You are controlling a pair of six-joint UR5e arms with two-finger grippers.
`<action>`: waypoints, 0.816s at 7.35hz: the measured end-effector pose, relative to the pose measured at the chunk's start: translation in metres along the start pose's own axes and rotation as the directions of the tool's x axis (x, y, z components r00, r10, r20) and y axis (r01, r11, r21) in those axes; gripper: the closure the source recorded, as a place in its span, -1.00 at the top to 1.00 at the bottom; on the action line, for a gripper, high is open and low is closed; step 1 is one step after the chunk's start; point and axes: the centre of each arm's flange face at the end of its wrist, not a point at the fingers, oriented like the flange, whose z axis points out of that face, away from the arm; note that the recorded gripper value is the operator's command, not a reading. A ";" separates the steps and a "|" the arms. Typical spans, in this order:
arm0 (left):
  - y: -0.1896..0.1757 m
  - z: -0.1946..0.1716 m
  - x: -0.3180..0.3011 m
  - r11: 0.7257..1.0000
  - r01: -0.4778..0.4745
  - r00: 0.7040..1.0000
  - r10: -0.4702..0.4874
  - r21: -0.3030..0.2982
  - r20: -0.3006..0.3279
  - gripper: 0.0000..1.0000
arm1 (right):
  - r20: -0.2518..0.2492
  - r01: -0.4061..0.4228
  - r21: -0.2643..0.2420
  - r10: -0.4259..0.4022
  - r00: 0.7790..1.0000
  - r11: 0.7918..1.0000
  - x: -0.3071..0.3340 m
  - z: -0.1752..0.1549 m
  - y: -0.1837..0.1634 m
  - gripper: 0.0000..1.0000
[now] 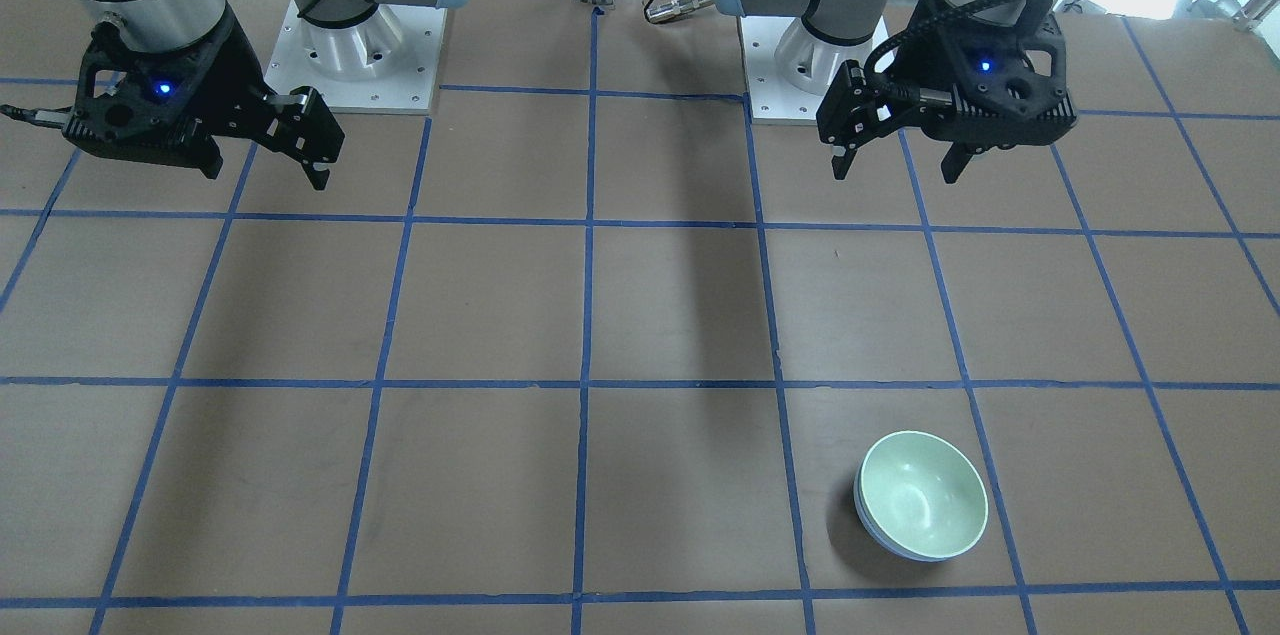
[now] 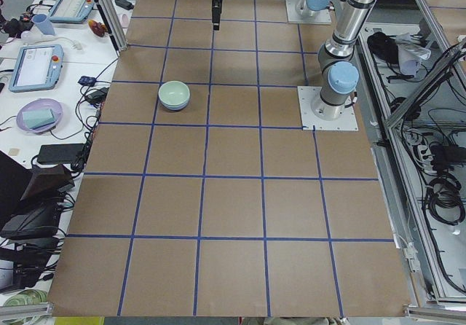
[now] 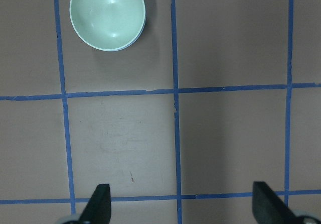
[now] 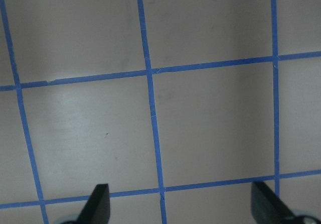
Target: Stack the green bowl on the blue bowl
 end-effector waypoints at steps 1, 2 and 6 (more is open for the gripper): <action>0.000 0.000 0.000 1.000 0.000 1.000 0.000 0.001 0.000 1.00 | 0.000 0.000 0.000 0.000 1.000 1.000 0.000 0.000 0.000 1.00; -0.001 0.000 0.000 1.000 0.001 1.000 -0.001 0.002 0.000 1.00 | 0.000 0.000 0.000 0.000 1.000 1.000 0.000 0.000 0.000 1.00; 0.000 -0.003 -0.001 1.000 0.002 1.000 -0.002 0.009 0.000 1.00 | 0.000 0.000 0.000 0.000 1.000 1.000 0.000 0.000 0.000 1.00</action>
